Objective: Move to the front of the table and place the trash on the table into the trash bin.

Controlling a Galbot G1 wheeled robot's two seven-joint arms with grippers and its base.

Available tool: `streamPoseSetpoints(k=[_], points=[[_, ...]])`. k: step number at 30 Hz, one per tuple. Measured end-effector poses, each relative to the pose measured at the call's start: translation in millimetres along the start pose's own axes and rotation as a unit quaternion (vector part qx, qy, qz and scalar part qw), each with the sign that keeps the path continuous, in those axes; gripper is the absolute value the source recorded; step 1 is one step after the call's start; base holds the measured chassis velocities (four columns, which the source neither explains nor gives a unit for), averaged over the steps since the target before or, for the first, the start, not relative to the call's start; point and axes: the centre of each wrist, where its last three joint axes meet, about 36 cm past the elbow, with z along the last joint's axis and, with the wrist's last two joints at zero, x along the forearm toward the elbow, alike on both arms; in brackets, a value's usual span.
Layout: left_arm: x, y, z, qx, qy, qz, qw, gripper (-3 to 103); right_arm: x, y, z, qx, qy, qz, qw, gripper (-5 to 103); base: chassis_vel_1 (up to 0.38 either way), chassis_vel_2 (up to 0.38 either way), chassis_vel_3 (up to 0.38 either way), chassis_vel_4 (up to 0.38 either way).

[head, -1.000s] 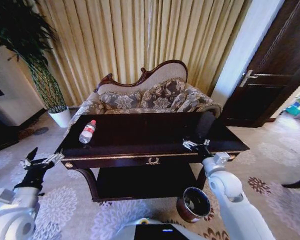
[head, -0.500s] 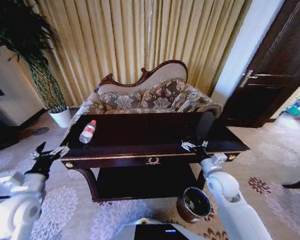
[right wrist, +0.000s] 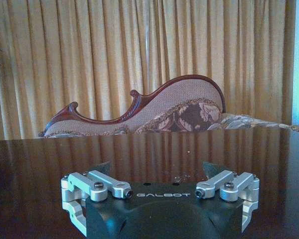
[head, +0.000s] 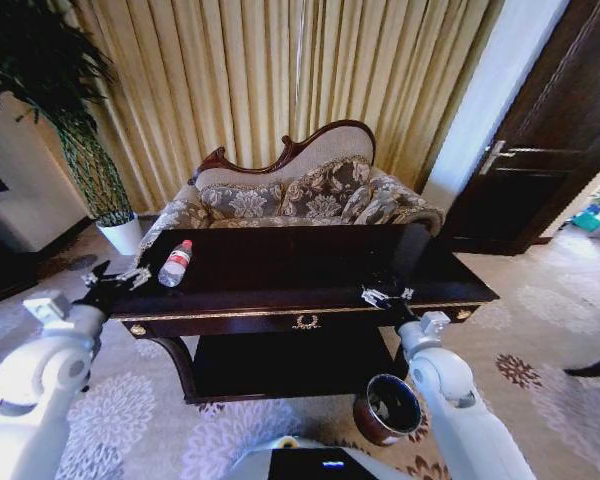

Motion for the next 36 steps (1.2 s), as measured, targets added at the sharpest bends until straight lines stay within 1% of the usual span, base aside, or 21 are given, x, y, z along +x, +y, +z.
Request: streamPoseSetpoints(k=[1,2,5,6,8,11,13,14,16,17,18,19,20,22,23,24,29,34,36], points=[[-5.7,1.2,-1.3,0.002,0.007,0.000,1.0000,100,-1.5,1.0,0.8,0.000,0.001,-0.002,1.000,100,0.000,0.000,0.000,0.000],[-5.7,1.2,-1.3,0.002,0.007,0.000,1.0000,100,-1.5,1.0,0.8,0.000,0.001,-0.002,1.000,100,0.000,0.000,0.000,0.000],[-24.6,3.5,-0.4,0.009,0.031,-0.003,0.9995,100,-6.6,5.4,3.8,-0.001,0.003,-0.007,1.000,100,0.000,0.000,0.000,0.000],[-24.6,3.5,-0.4,0.009,0.031,-0.003,0.9995,100,-6.6,5.4,3.8,-0.001,0.003,-0.007,1.000,100,0.000,0.000,0.000,0.000],[-35.2,1.4,-0.5,0.018,0.047,0.004,0.9987,100,-10.0,7.4,6.0,-0.001,0.005,-0.008,1.000,100,0.000,0.000,0.000,0.000],[-39.5,-0.8,-1.2,0.024,0.055,0.008,0.9982,100,-11.0,7.5,6.7,0.000,0.006,-0.008,1.000,100,0.000,0.000,0.000,0.000],[-50.4,-10.2,-2.8,0.032,0.070,0.020,0.9968,100,-12.6,6.3,7.7,0.001,0.008,-0.006,1.000,100,0.000,0.000,0.000,0.000],[-50.4,-10.2,-2.8,0.032,0.070,0.020,0.9968,100,-12.6,6.3,7.7,0.001,0.008,-0.006,1.000,100,0.000,0.000,0.000,0.000],[-61.3,-24.5,-2.6,0.031,0.078,0.028,0.9961,100,-13.6,3.2,7.1,0.003,0.009,-0.003,1.000,100,0.000,0.000,0.000,0.000],[-61.3,-24.5,-2.6,0.031,0.078,0.028,0.9961,100,-13.6,3.2,7.1,0.003,0.009,-0.003,1.000,100,0.000,0.000,0.000,0.000],[-64.1,-30.5,-2.9,0.029,0.083,0.027,0.9958,100,-13.9,1.8,6.8,0.004,0.009,-0.002,1.000,100,0.000,0.000,0.000,0.000],[-64.1,-30.5,-2.9,0.029,0.083,0.027,0.9958,100,-13.9,1.8,6.8,0.004,0.009,-0.002,1.000,100,0.000,0.000,0.000,0.000],[-66.4,-40.3,-2.1,0.025,0.099,0.022,0.9945,100,-14.8,-1.3,6.4,0.004,0.009,0.000,1.000,100,0.000,0.000,0.000,0.000],[-65.1,-48.8,-2.5,0.016,0.125,0.015,0.9919,100,-15.5,-4.3,6.7,0.002,0.010,0.003,1.000,100,0.000,0.000,0.000,0.000],[-65.1,-48.8,-2.5,0.016,0.125,0.015,0.9919,100,-15.5,-4.3,6.7,0.002,0.010,0.003,1.000,100,0.000,0.000,0.000,0.000],[-64.1,-51.5,-2.5,0.014,0.134,0.011,0.9908,100,-16.1,-5.6,7.3,0.001,0.011,0.004,1.000,100,0.000,0.000,0.000,0.000],[-63.3,-55.2,-3.0,0.009,0.140,-0.005,0.9900,100,-18.3,-6.5,11.7,-0.004,0.016,0.007,1.000,100,0.000,0.000,0.000,0.000],[-65.3,-50.5,-4.3,0.004,0.141,-0.013,0.9899,100,-20.1,-3.5,14.8,-0.009,0.017,0.005,1.000,100,0.000,0.000,0.000,0.000],[-66.8,-43.9,-4.9,0.003,0.142,-0.019,0.9897,100,-21.6,-2.8,16.7,-0.010,0.018,0.004,1.000,100,0.000,0.000,0.000,0.000]])
